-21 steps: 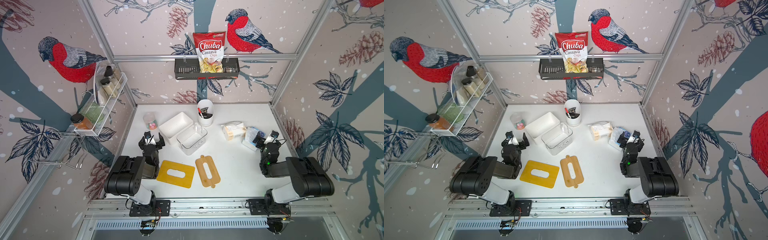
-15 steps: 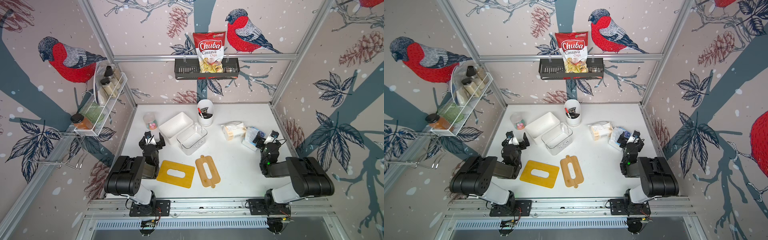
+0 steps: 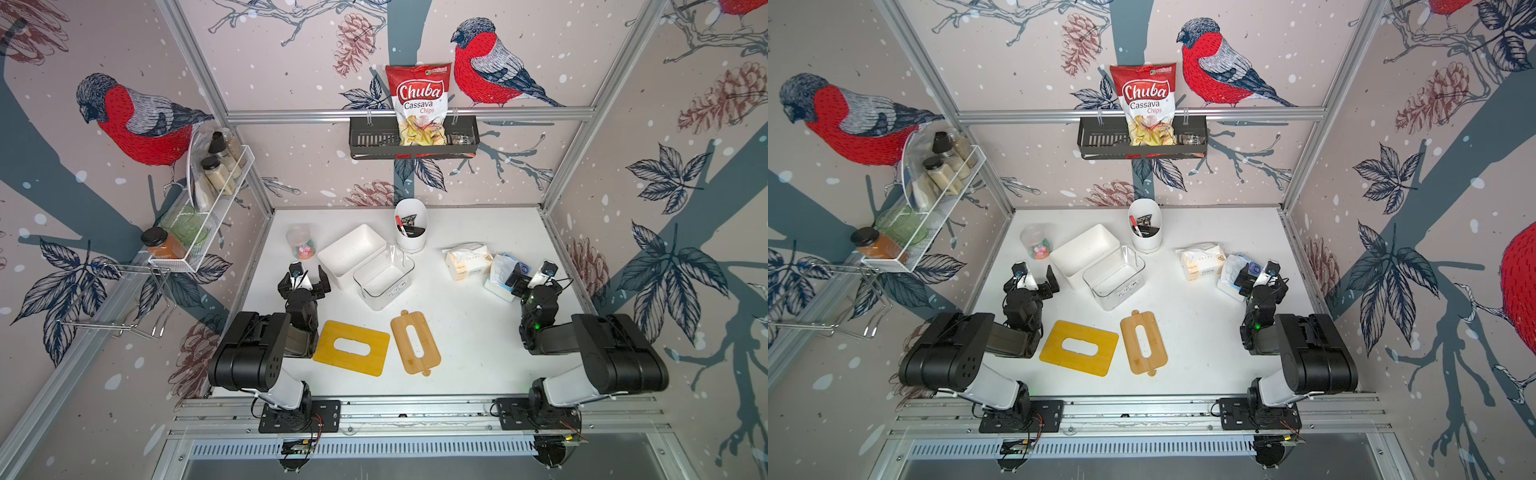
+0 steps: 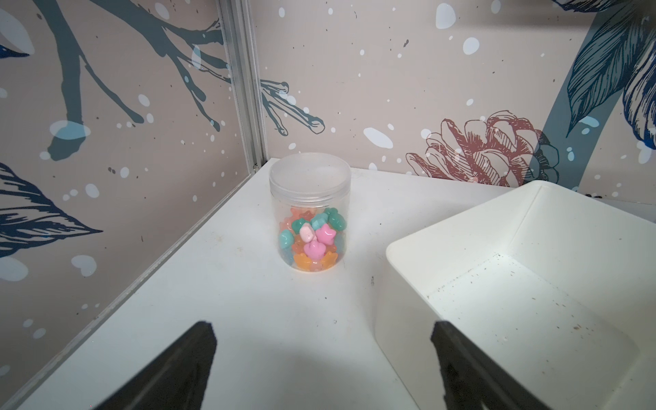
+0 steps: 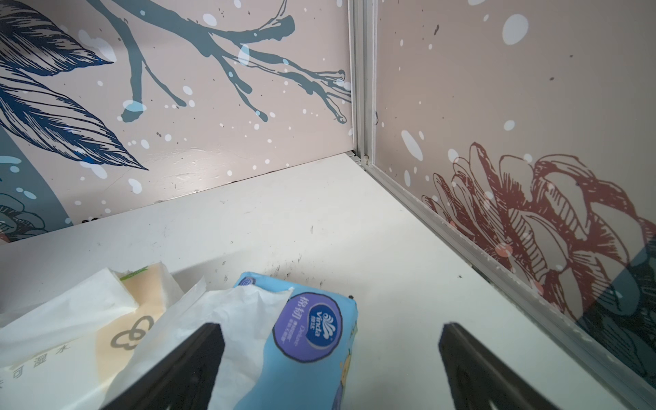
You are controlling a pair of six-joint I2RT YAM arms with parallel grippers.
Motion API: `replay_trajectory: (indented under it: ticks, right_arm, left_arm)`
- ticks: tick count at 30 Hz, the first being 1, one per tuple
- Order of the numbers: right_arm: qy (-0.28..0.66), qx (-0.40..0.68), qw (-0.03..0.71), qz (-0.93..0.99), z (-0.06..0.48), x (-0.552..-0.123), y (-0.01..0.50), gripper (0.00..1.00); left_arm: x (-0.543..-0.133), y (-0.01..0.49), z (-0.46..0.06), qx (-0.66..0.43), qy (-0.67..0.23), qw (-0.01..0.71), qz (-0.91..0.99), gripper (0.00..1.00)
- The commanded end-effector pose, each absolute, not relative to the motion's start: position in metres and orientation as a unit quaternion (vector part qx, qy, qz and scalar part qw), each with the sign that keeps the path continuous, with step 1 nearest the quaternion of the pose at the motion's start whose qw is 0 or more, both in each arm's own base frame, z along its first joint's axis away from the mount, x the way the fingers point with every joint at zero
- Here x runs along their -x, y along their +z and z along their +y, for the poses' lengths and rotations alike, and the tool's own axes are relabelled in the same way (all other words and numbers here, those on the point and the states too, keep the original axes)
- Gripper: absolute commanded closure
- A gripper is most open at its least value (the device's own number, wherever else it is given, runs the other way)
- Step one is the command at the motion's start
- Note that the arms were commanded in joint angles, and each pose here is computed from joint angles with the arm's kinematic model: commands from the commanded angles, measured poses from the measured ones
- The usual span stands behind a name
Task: Put the tissue paper into the tissue box
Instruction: Adjust the tissue box at the center of the board.
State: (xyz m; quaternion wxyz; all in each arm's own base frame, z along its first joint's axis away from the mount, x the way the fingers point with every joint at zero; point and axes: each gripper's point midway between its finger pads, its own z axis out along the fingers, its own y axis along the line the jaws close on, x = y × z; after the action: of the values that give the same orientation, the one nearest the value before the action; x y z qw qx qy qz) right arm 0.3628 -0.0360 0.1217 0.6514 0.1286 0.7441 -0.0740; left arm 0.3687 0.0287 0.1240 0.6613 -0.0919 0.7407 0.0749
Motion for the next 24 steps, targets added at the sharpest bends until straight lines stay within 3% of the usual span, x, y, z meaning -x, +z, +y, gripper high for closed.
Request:
replay_trajectory:
  ticks: [1,11,17,21,24]
  right_arm:
    - [-0.076,-0.133,0.664,0.732,-0.038,-0.363,0.13,0.0]
    - [-0.135,-0.163,0.653,0.727,-0.036,-0.366,0.174,0.0]
    - [-0.088,-0.161,0.629,0.755,-0.018,-0.378,0.217,0.0]
    - [-0.027,-0.088,0.628,0.773,0.032,-0.382,0.24,0.0]
    - [0.032,-0.021,0.605,0.795,0.082,-0.383,0.246,0.0]
  left_arm:
    - [-0.371,0.133,0.028,0.087,0.075,0.674,0.73,0.02]
    - [-0.35,0.142,0.046,0.14,0.083,0.691,0.705,0.03]
    - [-0.37,0.162,0.06,0.173,0.112,0.649,0.732,0.03]
    - [-0.37,0.19,0.047,0.198,0.03,0.67,0.715,0.03]
    - [-0.375,0.201,0.022,0.211,-0.063,0.647,0.73,0.03]
